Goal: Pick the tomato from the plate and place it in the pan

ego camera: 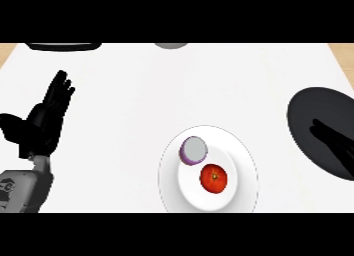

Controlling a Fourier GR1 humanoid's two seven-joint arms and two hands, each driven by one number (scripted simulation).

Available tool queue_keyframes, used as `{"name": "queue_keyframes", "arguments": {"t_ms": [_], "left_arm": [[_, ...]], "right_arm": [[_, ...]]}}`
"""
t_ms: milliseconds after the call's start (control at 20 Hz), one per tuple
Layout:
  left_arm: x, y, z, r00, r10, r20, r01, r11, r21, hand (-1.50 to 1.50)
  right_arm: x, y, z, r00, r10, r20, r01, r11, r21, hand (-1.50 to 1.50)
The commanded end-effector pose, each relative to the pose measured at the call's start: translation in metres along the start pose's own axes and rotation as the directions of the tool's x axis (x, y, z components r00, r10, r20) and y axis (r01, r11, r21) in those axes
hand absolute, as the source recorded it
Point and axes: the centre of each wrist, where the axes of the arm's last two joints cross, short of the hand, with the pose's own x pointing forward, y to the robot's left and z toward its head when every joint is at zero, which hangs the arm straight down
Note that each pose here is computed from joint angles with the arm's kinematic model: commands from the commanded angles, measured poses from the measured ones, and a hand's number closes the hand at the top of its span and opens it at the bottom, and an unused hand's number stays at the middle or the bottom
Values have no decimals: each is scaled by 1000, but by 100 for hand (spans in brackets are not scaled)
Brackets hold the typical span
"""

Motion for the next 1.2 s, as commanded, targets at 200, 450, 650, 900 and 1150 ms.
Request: {"name": "queue_keyframes", "arguments": {"t_ms": [200,450,650,900,1150], "left_arm": [[-3,8,-8,1000,9,-12,-9,1000,-8,0],[-8,-3,-1,1000,11,-4,-11,1000,-9,0],[-13,13,-3,1000,14,-6,-14,1000,17,0],[-12,11,2,1000,-10,-15,10,1000,4,0],[-9,7,3,1000,-1,-4,1,1000,12,0]], "right_arm": [[48,-3,-31,1000,-15,21,13,996,88,-150],[71,23,-49,995,-70,70,58,986,155,-150],[83,70,-38,1000,-13,-21,17,983,184,-150],[87,75,-47,995,-14,-94,29,987,161,-150],[58,76,-43,986,49,-160,-22,985,171,-150]]}}
